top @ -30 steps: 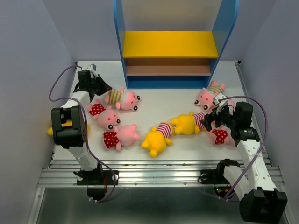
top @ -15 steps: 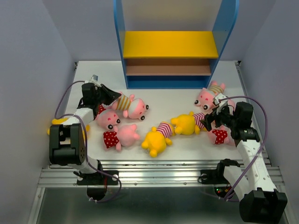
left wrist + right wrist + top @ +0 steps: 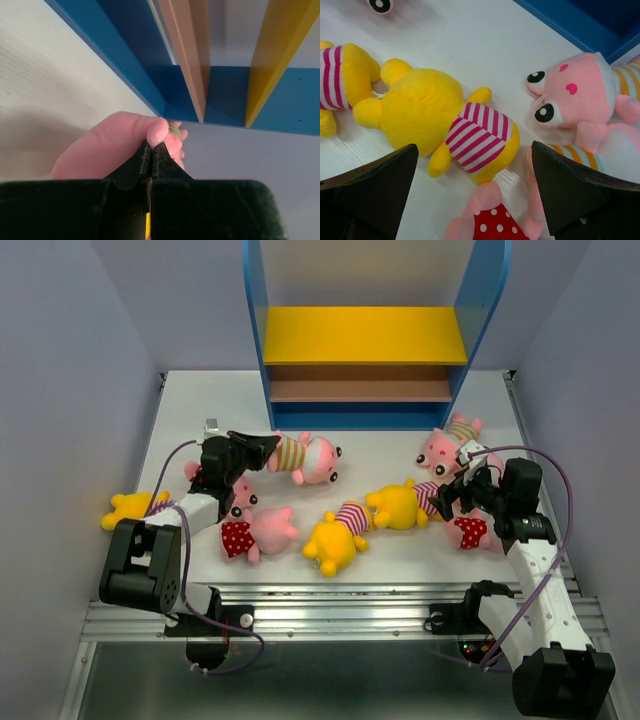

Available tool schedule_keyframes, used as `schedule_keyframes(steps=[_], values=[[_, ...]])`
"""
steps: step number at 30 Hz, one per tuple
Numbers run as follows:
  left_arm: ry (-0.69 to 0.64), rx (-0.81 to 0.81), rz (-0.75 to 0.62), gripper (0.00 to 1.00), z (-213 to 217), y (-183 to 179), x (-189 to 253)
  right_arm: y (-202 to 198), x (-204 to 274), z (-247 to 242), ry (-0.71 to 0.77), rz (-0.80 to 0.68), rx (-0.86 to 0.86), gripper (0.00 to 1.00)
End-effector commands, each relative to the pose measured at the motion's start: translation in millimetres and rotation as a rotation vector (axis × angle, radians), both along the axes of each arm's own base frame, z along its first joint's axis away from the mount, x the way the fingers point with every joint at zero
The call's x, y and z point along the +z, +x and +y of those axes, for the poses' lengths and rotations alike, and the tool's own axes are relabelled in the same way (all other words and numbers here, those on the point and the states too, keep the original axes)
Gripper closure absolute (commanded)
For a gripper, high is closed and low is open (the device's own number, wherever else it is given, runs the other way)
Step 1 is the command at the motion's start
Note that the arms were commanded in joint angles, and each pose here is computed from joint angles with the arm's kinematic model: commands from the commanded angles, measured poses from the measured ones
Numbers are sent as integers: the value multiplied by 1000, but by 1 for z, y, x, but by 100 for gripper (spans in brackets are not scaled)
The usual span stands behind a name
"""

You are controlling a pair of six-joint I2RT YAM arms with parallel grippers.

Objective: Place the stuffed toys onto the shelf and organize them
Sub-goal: Grab a stuffed toy with the left arm, then place the stuffed toy onto shelf

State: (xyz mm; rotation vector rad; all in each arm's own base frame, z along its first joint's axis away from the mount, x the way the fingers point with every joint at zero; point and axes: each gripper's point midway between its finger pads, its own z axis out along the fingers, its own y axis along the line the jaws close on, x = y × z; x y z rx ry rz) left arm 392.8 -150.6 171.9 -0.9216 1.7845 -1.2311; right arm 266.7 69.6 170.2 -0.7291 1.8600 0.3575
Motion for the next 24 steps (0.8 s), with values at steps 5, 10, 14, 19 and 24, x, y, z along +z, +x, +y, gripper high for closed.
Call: schedule_keyframes(steps=[5, 10, 14, 19, 24], values=[[-279, 195, -122, 100, -11, 15, 53, 5, 17, -1, -10, -61, 4, 0], [-419, 251, -151, 100, -25, 24, 60, 5, 15, -1, -10, -55, 4, 0], [-474, 280, -127, 100, -36, 33, 47, 5, 15, -1, -9, -53, 2, 0], [-536, 354, -124, 100, -37, 41, 44, 5, 14, -1, -10, -54, 3, 0], [-586, 465, -128, 100, -28, 50, 39, 5, 14, -1, -9, -52, 6, 0]])
